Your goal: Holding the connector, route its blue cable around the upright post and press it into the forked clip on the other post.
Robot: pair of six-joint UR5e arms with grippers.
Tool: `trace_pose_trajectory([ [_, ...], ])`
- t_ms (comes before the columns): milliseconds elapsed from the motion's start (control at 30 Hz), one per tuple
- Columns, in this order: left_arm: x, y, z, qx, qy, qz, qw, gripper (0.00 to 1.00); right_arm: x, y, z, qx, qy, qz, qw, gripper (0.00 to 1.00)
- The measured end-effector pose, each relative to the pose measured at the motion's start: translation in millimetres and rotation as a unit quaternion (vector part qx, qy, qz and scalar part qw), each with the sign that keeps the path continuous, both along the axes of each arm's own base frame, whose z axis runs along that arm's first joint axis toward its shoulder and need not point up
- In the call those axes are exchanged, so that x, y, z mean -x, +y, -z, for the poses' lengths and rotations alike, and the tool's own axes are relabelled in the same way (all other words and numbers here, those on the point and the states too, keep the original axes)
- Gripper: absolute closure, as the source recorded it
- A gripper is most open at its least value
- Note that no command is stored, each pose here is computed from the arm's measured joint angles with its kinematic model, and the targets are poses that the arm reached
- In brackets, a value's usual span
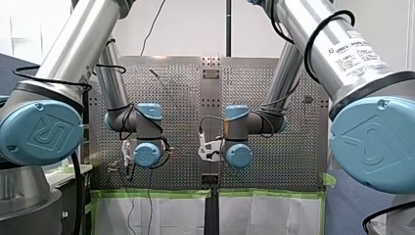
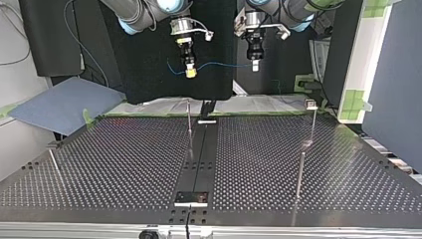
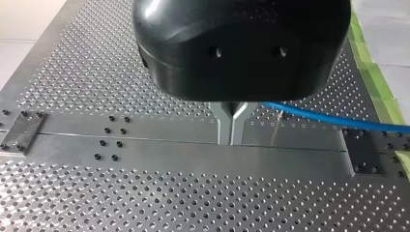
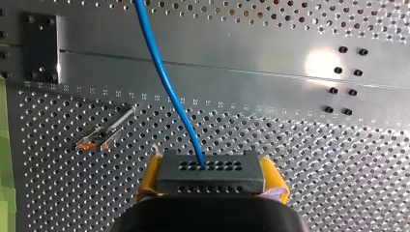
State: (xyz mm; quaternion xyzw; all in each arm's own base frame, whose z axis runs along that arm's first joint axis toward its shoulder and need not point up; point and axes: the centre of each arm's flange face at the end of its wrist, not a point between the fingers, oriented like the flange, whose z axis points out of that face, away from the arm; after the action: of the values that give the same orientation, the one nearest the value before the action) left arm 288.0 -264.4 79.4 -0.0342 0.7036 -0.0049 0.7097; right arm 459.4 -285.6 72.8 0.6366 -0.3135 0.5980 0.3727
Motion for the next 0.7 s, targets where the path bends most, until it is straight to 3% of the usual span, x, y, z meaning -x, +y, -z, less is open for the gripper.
trace_pose_trajectory([
  [433, 0.4, 0.7, 2, -0.002, 0.001, 0.001, 1.0000, 1.00, -0.3, 0.3, 0, 0.000, 0.000, 0.000, 1.0000, 1.00],
  [700, -2.6, -7.4, -2, -0.003, -0.010, 0.018, 0.9998, 1.00, -16.5, 5.3, 18, -0.031, -0.003, -0.004, 0.9995, 1.00],
])
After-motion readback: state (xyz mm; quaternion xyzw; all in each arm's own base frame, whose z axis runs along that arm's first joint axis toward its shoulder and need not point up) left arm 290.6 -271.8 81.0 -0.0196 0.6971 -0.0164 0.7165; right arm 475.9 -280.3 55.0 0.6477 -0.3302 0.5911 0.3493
